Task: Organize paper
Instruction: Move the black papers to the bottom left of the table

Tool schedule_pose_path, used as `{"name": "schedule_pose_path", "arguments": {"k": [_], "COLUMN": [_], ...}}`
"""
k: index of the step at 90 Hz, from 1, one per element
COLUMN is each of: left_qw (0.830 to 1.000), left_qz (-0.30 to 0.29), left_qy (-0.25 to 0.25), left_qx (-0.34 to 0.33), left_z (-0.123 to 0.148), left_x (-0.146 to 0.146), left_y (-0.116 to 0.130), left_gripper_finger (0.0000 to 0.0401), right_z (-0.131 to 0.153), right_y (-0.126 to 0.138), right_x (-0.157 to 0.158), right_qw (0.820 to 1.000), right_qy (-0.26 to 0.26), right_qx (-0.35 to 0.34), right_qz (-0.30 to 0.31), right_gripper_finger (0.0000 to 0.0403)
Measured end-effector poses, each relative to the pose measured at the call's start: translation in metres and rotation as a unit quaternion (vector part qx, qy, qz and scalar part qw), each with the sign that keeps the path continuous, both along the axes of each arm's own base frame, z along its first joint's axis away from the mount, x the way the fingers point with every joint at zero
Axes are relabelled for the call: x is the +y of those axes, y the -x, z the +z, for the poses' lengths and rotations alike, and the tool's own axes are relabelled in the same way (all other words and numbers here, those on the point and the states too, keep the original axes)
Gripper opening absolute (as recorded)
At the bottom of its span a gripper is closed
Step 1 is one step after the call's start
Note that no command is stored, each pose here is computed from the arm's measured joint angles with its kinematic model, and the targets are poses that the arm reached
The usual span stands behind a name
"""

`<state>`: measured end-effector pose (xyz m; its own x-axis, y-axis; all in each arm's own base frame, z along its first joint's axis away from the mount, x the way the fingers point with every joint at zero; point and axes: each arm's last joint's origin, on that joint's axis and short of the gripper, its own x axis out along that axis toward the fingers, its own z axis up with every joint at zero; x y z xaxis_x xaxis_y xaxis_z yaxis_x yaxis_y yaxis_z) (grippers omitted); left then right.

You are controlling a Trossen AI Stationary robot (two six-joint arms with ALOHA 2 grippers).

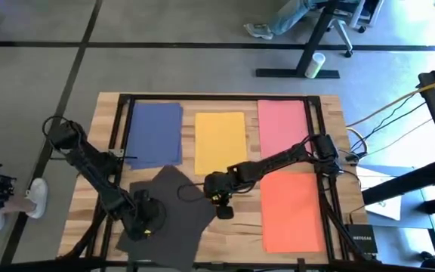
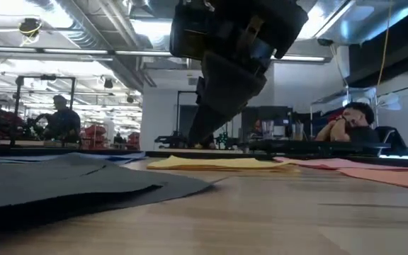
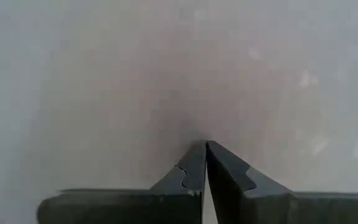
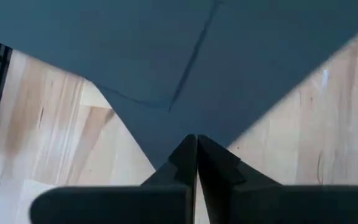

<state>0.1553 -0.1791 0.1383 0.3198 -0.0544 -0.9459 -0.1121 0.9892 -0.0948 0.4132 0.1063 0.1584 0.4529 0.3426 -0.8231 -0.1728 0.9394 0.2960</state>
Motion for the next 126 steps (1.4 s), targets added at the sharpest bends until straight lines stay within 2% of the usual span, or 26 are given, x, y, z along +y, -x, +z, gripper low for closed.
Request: {"name": "schedule_pose_path", "arguments": {"k": [9, 19, 37, 50, 66, 77, 105, 126], "left_qw": [1.000, 0.999, 0.994, 0.991, 0.986, 0.983, 0.986, 0.980], "left_qz": [0.004, -0.001, -0.038, -0.029, 0.002, 0.016, 0.022, 0.007], "left_qy": [-0.010, 0.012, 0.098, 0.126, 0.140, 0.149, 0.114, 0.136], "left_qx": [-0.020, -0.039, -0.019, 0.041, 0.092, 0.106, 0.118, 0.146], "left_z": [0.008, 0.028, 0.053, 0.047, 0.039, 0.037, 0.019, 0.010], "left_x": [0.007, 0.004, -0.019, -0.036, -0.053, -0.059, -0.063, -0.072], "left_y": [-0.003, -0.006, 0.007, 0.032, 0.058, 0.070, 0.071, 0.070], "left_gripper_finger": [0.0000, 0.0000, 0.0000, 0.0000, 0.0000, 0.0000, 0.0000, 0.0000], "right_z": [0.000, 0.000, 0.000, -0.005, -0.022, -0.032, -0.038, -0.038], "right_y": [0.000, 0.000, 0.000, 0.001, 0.008, 0.006, 0.005, 0.004], "right_x": [0.000, 0.000, 0.000, -0.002, -0.006, -0.005, -0.002, -0.001], "right_qw": [1.000, 1.000, 1.000, 0.999, 0.994, 0.993, 0.994, 0.994], "right_qy": [0.000, 0.000, 0.000, 0.023, 0.068, 0.059, 0.035, 0.026], "right_qx": [0.000, 0.001, 0.001, 0.014, 0.071, 0.085, 0.094, 0.095], "right_qz": [0.000, 0.000, -0.002, -0.025, -0.048, -0.055, -0.050, -0.046], "right_gripper_finger": [0.0000, 0.0000, 0.0000, 0.0000, 0.0000, 0.0001, 0.0000, 0.0000]}}
